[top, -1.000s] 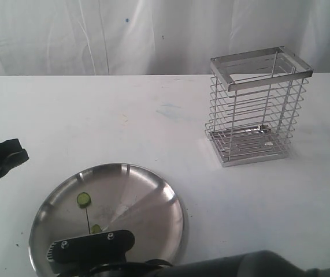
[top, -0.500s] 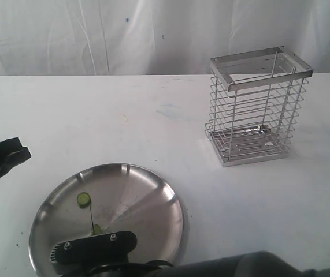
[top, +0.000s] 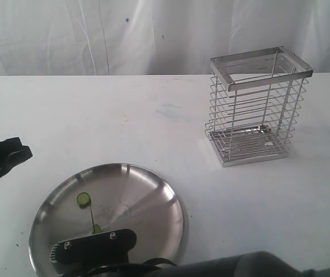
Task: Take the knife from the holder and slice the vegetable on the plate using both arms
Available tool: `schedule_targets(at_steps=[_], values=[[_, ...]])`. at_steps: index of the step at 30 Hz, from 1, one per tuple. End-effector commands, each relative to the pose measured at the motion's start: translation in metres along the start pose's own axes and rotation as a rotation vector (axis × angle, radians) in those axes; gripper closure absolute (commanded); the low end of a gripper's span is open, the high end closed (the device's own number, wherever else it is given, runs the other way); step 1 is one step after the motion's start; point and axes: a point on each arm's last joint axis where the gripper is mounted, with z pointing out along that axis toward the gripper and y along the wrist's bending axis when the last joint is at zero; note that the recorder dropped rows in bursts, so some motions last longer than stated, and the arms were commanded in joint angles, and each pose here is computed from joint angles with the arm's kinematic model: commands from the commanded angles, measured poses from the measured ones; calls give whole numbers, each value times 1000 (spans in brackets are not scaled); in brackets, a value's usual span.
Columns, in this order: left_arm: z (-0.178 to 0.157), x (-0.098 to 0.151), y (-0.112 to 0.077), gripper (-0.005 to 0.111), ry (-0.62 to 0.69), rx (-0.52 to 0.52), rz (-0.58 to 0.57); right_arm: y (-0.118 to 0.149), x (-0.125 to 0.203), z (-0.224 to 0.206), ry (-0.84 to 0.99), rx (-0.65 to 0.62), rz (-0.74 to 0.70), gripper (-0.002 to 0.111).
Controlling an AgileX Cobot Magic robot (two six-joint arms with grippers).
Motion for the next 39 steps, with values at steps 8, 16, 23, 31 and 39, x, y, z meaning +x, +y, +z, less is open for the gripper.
schedule_targets(at_steps=[8, 16, 23, 31, 39], values=[[-2, 0, -1, 107, 1, 6, 10, 8, 0, 8, -15, -39, -49, 108], [-2, 0, -1, 107, 3, 7, 13, 5, 1, 8, -10, -8, -50, 108], [-2, 0, -1, 107, 4, 8, 14, 5, -9, 2, -89, 5, -73, 108], [-2, 0, -1, 107, 6, 10, 18, 11, -10, -3, -88, -10, -52, 108], [-2, 0, -1, 107, 4, 9, 15, 5, -2, 0, -20, 70, -2, 108]])
